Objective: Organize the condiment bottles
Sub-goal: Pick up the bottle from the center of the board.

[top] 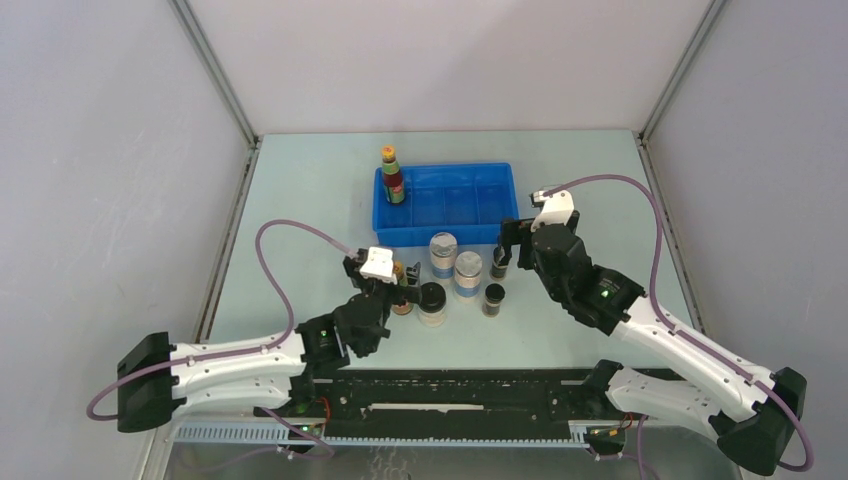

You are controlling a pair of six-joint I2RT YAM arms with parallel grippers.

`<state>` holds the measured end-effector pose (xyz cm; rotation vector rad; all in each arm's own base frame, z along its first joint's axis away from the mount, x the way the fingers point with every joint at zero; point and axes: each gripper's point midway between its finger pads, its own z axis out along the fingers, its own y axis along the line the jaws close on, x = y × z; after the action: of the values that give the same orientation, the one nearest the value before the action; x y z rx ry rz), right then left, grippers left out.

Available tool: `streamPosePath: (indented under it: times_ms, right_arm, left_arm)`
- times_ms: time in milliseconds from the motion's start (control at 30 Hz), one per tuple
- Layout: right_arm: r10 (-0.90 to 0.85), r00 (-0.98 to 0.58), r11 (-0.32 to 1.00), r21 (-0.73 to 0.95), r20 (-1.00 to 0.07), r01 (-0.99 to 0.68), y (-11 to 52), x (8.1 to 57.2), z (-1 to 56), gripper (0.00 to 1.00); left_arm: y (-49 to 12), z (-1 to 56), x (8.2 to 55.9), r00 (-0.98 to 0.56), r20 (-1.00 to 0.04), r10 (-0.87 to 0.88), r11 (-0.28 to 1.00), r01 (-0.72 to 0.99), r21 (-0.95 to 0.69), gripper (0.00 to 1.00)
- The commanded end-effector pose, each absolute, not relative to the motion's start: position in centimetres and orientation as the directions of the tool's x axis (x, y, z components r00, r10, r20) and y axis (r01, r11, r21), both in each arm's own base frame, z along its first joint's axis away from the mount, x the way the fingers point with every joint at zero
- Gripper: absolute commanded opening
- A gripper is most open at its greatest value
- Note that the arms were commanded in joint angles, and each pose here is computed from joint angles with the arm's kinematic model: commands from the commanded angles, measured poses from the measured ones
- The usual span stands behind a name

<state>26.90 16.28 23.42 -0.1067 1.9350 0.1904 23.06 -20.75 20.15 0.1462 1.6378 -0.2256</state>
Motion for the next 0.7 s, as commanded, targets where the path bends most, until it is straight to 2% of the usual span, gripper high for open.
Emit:
streamPosePath:
  times_ms: [0,667]
  right_arm:
    - [0.047,-0.341,0.985,0.100,-0.939,-0.139,15.8,27.0,24.1,1.00]
    - [0.050,-0.340,0.985,0.102,-0.939,-0.136,15.2,27.1,24.1,1.00]
  left_arm:
    - [-20.9,20.6,23.4,-0.064,-0.995,-0.082,0.970,0.225,-0.095,0.92]
    - [-20.8,19.1,24.1,-0.095,-0.992,-0.079,0.975,0.201,-0.097,0.83]
